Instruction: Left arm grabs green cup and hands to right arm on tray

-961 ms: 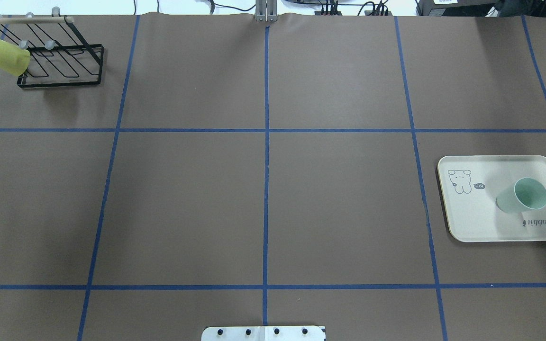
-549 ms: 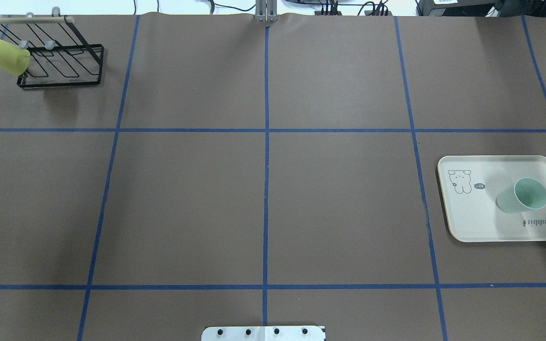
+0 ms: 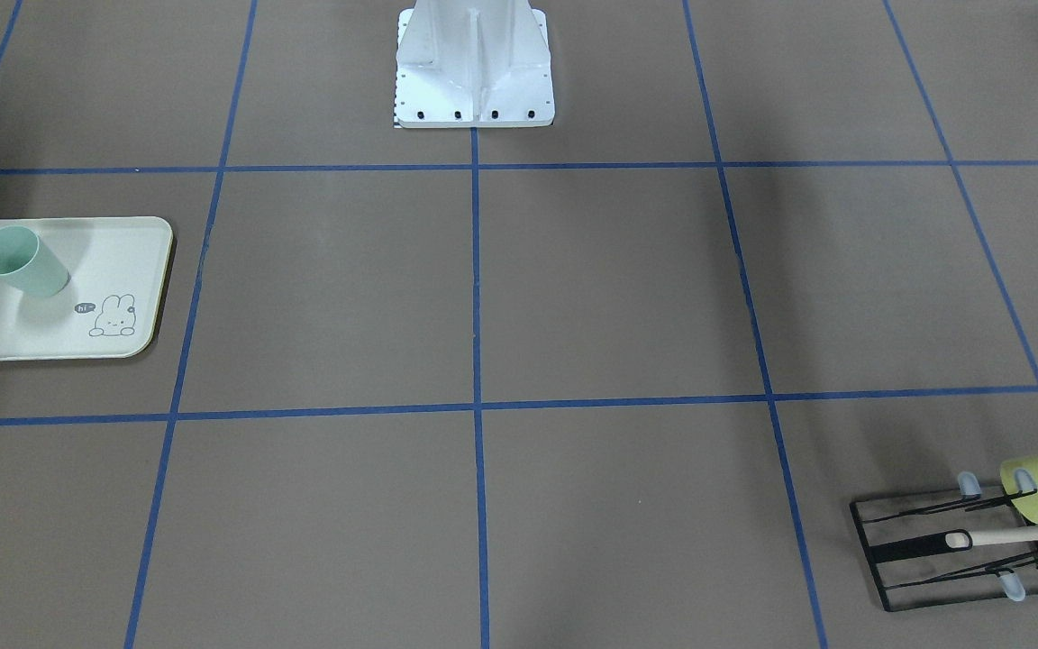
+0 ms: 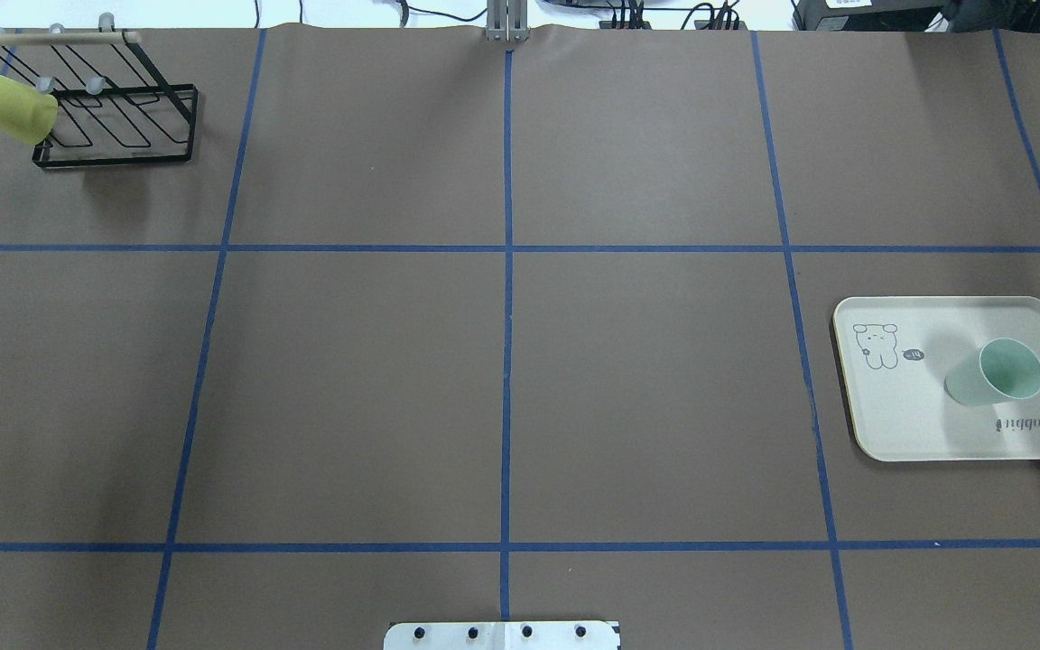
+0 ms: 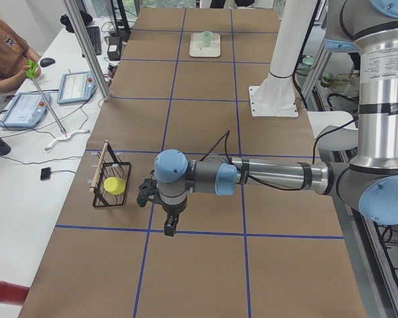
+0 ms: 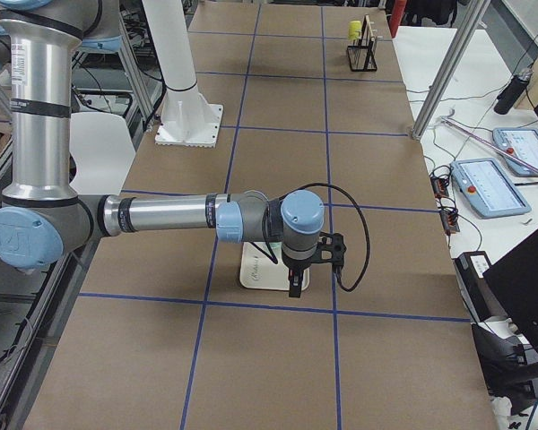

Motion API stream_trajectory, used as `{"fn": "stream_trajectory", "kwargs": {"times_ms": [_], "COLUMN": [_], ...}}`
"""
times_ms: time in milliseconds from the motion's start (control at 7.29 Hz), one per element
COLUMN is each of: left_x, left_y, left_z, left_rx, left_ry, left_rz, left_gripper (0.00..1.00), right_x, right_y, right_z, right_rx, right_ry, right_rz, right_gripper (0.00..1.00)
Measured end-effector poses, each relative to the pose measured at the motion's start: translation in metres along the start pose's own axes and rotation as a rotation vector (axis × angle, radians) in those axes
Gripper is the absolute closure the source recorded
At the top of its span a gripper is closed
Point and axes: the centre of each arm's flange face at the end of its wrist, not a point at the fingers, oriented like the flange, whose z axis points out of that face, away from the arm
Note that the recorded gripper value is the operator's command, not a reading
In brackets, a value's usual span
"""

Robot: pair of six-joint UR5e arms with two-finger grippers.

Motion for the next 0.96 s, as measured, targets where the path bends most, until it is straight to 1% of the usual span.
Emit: {"fn": "stream_trajectory", "kwargs": {"times_ms": [275,412,549,961], "left_x": [-0.011,-0.015,-0.017,-0.019], "left_y": [0.007,0.010,0.012,0.013], "left_z": [0.011,0.015,0.017,0.019], "left_rx": [-0.018,-0.024,-0.027,-0.030], "left_ry": [0.001,0.002,0.002,0.006], "left_rz": [-0.017,-0.023,-0.026,-0.032], "left_gripper": [0.00,0.00,0.00,0.00], "right_x": [0.016,0.026,0.033,0.042], "right_y": [0.005,0.009,0.013,0.016], "right_z": [0.003,0.009,0.014,0.022], "right_rx": [-0.006,-0.018,-0.028,-0.044], "right_ry": [-0.004,-0.006,-0.007,-0.007], "right_rz": [-0.008,-0.026,-0.042,-0.045], "right_gripper": [0.01,0.01,0.01,0.01]}}
